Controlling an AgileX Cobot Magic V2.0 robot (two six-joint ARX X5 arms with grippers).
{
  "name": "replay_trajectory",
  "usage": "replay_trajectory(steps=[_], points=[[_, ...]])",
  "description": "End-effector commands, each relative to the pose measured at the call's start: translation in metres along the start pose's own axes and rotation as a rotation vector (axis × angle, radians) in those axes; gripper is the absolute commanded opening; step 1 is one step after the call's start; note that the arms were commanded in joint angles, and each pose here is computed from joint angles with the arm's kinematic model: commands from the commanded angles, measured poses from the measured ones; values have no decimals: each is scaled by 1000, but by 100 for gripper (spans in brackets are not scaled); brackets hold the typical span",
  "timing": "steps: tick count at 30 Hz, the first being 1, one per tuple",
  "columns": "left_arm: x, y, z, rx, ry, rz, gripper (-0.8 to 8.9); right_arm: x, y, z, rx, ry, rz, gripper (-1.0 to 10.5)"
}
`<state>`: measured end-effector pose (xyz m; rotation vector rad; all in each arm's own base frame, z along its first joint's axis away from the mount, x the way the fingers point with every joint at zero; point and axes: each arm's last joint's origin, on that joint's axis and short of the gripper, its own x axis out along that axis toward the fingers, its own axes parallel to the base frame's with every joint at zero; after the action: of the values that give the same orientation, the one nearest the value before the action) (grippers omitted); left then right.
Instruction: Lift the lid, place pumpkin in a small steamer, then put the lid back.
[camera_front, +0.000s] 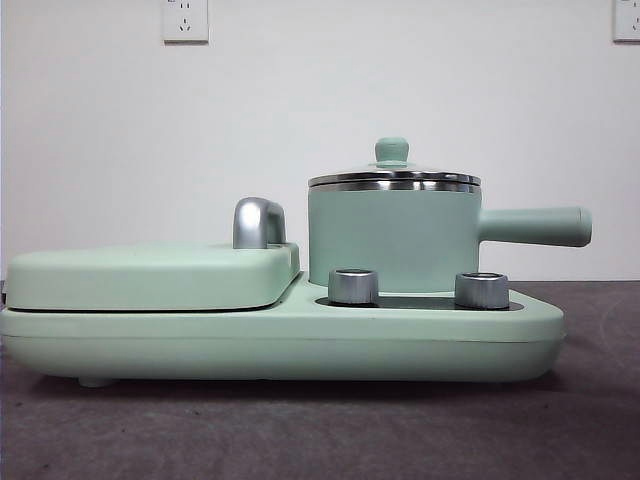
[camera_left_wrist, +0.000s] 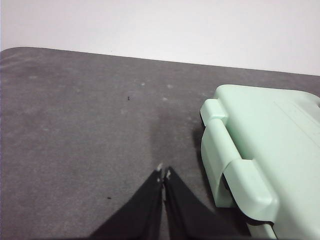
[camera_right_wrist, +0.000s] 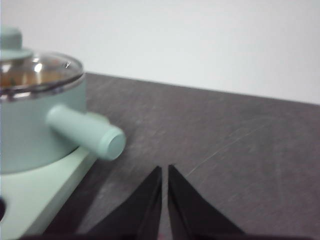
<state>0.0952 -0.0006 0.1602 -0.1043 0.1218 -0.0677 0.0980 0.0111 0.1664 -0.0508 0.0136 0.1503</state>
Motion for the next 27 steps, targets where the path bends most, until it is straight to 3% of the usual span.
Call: replay_trajectory(steps=[1,27], points=[[2,1,-5,-1,7,4,7,-2,-1,1,12,-21,-34,19],[2,1,-5,-1,7,4,7,-2,-1,2,12,-33,-39,19]])
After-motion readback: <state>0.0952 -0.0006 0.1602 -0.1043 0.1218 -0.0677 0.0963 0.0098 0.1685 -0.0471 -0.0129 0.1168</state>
